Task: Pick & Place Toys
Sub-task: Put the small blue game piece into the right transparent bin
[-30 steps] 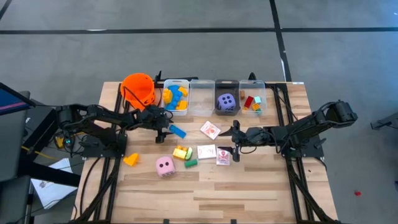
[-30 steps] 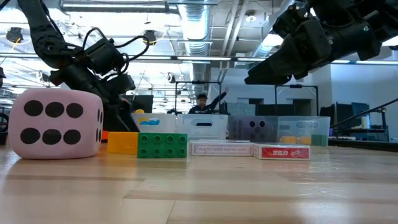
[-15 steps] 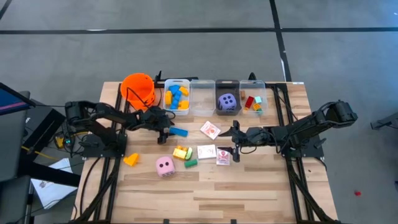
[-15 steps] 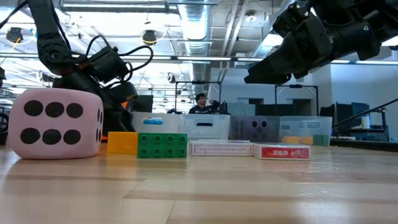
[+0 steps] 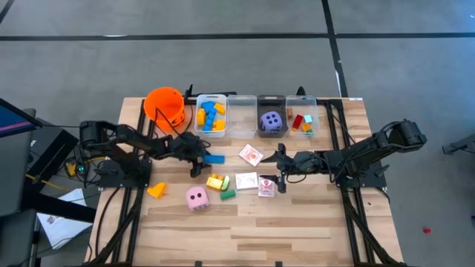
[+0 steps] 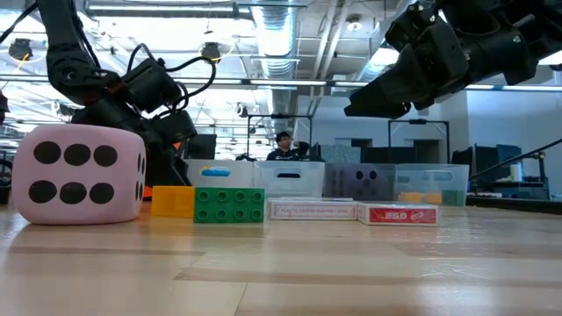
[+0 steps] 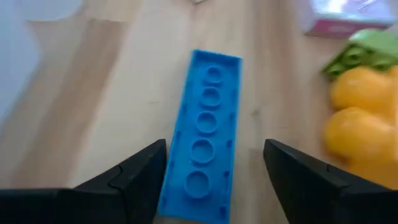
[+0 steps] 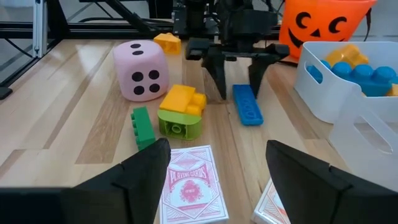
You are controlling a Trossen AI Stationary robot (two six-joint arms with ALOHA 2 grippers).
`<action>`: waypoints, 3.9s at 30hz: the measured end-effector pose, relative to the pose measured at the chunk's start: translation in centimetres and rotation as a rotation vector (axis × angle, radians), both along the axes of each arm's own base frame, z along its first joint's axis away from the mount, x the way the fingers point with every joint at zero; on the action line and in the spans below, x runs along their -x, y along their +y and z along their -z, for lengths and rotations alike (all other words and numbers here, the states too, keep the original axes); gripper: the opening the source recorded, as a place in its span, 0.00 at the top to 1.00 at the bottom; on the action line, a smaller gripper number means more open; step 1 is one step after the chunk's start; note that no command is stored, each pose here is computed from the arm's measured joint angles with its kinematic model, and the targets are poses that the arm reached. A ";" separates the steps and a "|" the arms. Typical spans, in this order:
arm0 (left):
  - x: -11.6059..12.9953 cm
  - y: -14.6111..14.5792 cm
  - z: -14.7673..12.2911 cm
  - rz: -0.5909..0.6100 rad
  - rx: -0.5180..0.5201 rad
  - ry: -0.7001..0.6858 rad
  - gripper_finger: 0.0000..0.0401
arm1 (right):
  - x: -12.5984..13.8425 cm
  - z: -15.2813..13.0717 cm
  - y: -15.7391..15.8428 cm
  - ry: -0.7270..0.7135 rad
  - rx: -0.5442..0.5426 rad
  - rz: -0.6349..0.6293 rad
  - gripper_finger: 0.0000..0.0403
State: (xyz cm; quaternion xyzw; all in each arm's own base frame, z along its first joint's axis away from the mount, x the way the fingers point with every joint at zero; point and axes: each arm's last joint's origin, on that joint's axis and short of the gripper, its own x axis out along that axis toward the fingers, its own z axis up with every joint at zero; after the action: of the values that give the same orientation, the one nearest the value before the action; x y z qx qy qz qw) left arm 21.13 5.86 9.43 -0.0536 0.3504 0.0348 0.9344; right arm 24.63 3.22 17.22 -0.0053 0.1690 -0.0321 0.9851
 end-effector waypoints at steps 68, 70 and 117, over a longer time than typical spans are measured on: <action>-8.7 -5.8 -10.3 0.129 0.457 -0.504 0.70 | -2.6 -4.8 1.6 -0.144 0.665 -0.298 0.34; -8.7 -5.8 -10.3 0.128 0.457 -0.503 0.70 | -2.6 -4.6 1.6 -0.133 0.662 -0.308 0.34; -8.9 -6.0 -11.1 0.106 0.437 -0.593 0.69 | -8.0 -4.6 1.2 -0.054 0.668 -0.309 0.37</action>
State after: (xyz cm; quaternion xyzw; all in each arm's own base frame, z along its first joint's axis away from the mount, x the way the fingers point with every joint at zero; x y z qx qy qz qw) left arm 30.01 -0.17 20.55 -0.2412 0.0658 -0.1064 0.9624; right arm 32.66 4.37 21.81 -0.3513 0.1205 0.0636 0.9263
